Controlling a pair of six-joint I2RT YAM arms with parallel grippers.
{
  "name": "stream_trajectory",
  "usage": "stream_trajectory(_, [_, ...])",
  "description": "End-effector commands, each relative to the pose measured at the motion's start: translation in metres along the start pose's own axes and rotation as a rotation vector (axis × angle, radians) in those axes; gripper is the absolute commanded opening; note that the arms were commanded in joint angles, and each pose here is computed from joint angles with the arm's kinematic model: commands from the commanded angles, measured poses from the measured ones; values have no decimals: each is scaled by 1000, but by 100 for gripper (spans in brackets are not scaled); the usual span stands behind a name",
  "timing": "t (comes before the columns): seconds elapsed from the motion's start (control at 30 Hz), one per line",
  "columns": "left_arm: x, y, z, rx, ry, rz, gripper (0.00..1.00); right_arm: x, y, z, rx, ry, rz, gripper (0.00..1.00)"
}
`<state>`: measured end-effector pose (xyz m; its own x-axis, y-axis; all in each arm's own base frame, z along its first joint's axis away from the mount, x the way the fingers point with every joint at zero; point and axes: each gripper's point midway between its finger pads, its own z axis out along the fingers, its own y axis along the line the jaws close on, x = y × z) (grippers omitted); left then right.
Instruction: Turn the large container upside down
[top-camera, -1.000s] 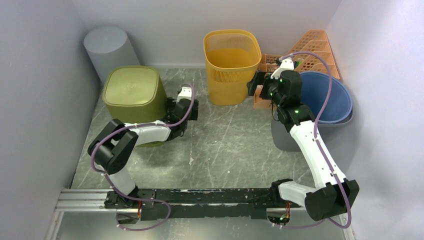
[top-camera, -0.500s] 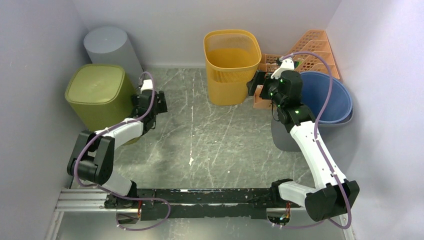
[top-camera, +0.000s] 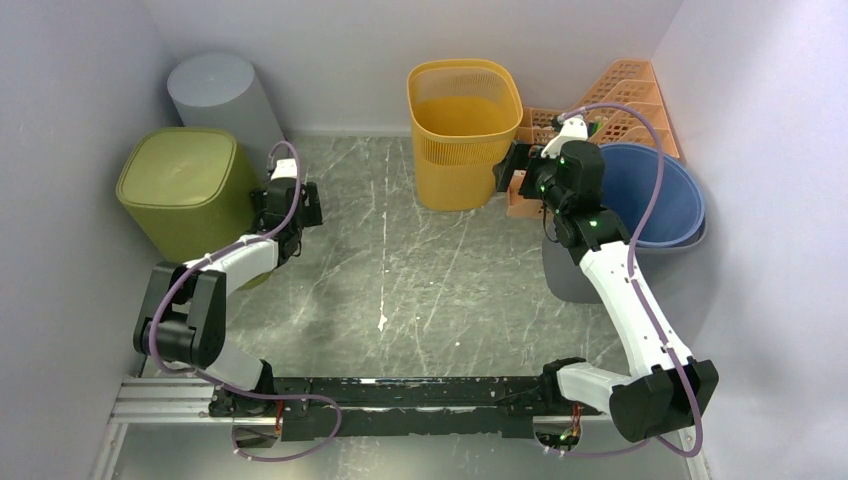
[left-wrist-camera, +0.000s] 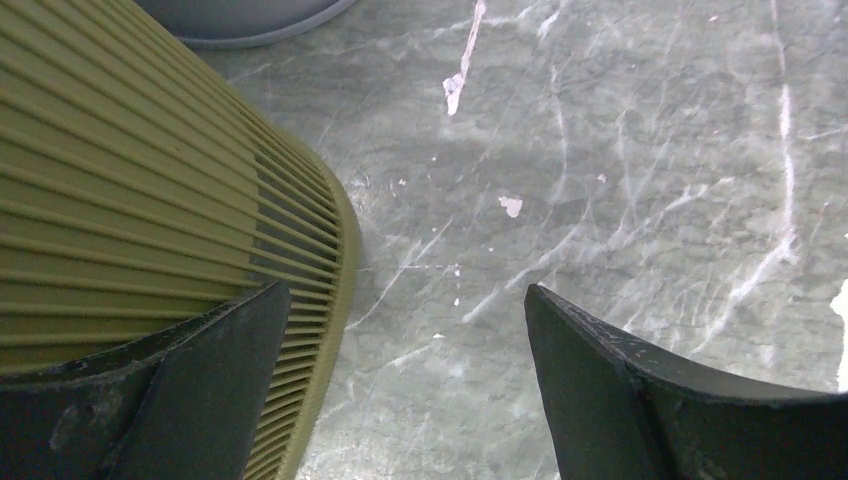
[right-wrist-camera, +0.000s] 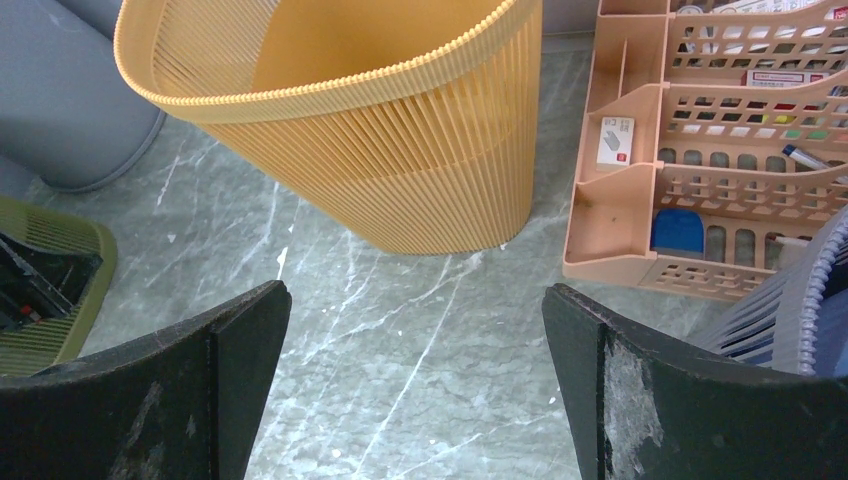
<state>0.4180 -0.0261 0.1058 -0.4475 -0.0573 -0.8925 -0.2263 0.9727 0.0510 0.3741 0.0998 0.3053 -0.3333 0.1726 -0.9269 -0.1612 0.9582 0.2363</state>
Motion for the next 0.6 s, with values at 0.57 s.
stream_trajectory(0.57, [-57, -133, -106, 500, 62, 46, 99, -46, 42, 0, -43, -58, -140, 100])
